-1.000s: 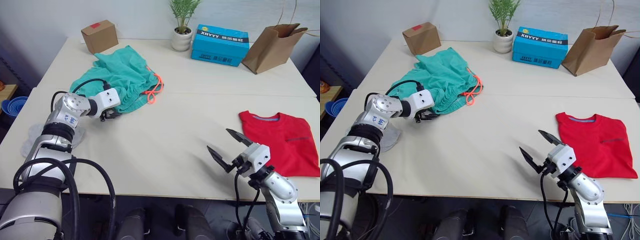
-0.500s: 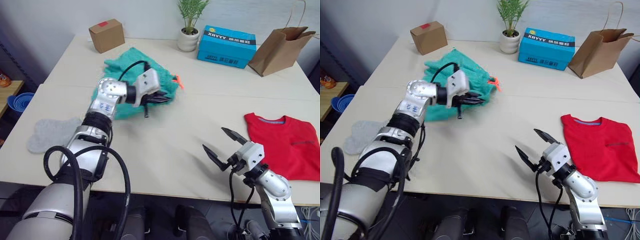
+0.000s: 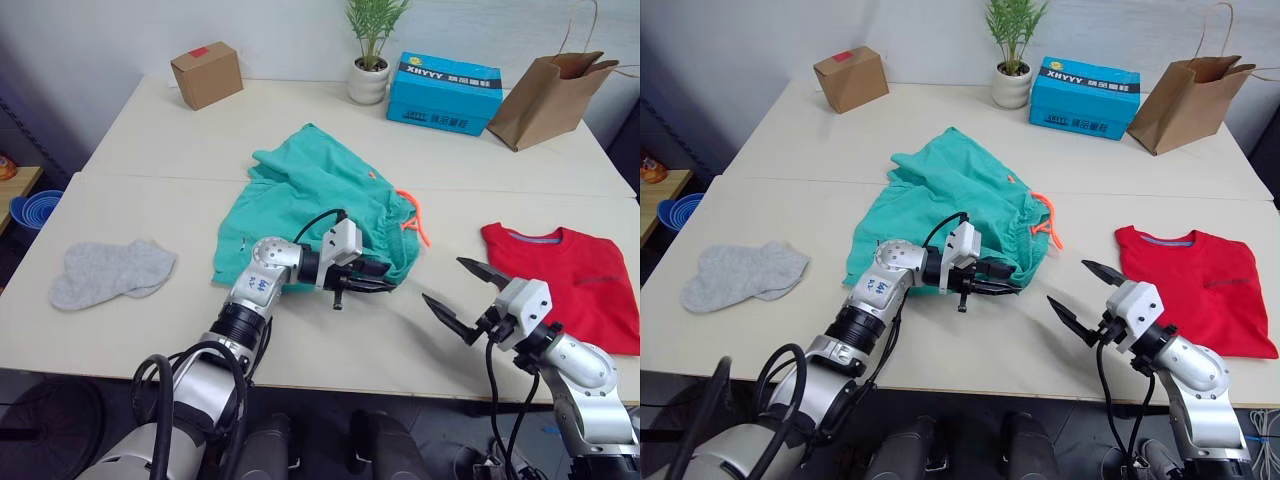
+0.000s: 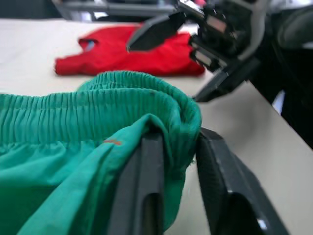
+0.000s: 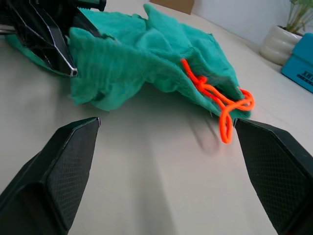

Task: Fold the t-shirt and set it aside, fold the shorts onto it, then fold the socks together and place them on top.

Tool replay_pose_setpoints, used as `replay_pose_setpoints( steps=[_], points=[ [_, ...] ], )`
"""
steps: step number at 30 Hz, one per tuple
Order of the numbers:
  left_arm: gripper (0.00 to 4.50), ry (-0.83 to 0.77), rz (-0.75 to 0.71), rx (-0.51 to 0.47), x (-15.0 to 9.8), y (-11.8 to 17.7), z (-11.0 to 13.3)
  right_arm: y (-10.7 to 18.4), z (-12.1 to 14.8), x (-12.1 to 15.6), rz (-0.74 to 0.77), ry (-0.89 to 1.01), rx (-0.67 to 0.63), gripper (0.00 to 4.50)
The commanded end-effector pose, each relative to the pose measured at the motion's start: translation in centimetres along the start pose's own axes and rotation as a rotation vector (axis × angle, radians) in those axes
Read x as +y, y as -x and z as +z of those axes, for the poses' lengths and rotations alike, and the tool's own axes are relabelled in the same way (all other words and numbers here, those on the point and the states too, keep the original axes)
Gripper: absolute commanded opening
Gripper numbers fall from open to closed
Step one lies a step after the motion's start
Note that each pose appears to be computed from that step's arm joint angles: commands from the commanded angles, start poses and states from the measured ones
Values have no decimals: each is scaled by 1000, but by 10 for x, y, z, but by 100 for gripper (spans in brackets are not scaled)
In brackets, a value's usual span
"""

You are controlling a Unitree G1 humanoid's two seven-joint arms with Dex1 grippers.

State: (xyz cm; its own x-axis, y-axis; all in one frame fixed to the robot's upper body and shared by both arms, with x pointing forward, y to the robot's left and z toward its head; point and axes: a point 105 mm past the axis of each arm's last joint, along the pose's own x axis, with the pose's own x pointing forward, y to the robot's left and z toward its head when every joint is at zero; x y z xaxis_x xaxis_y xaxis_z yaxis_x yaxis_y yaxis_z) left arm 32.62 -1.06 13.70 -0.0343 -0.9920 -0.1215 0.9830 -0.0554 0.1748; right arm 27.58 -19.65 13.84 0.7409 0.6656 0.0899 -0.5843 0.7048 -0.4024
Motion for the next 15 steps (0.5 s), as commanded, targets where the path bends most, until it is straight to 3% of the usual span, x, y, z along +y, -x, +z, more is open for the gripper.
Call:
replay_pose_setpoints(
  steps=[1,7,9,12,15],
  points=[
    [241,-9,-63,-91,-16,24,33,-9,25,-4,41,68,-38,450],
    [438,-14,87,-19,-14,77,35,-29,43,8,194,119,-43,450],
    [447,-31,146,113,-14,106,14,-32,40,20,300,109,-9,450],
    [447,-1,300,428,-15,163,-28,-33,27,37,410,112,51,450],
    [447,-58,347,555,-23,196,-39,-38,11,42,386,120,103,450]
  ],
)
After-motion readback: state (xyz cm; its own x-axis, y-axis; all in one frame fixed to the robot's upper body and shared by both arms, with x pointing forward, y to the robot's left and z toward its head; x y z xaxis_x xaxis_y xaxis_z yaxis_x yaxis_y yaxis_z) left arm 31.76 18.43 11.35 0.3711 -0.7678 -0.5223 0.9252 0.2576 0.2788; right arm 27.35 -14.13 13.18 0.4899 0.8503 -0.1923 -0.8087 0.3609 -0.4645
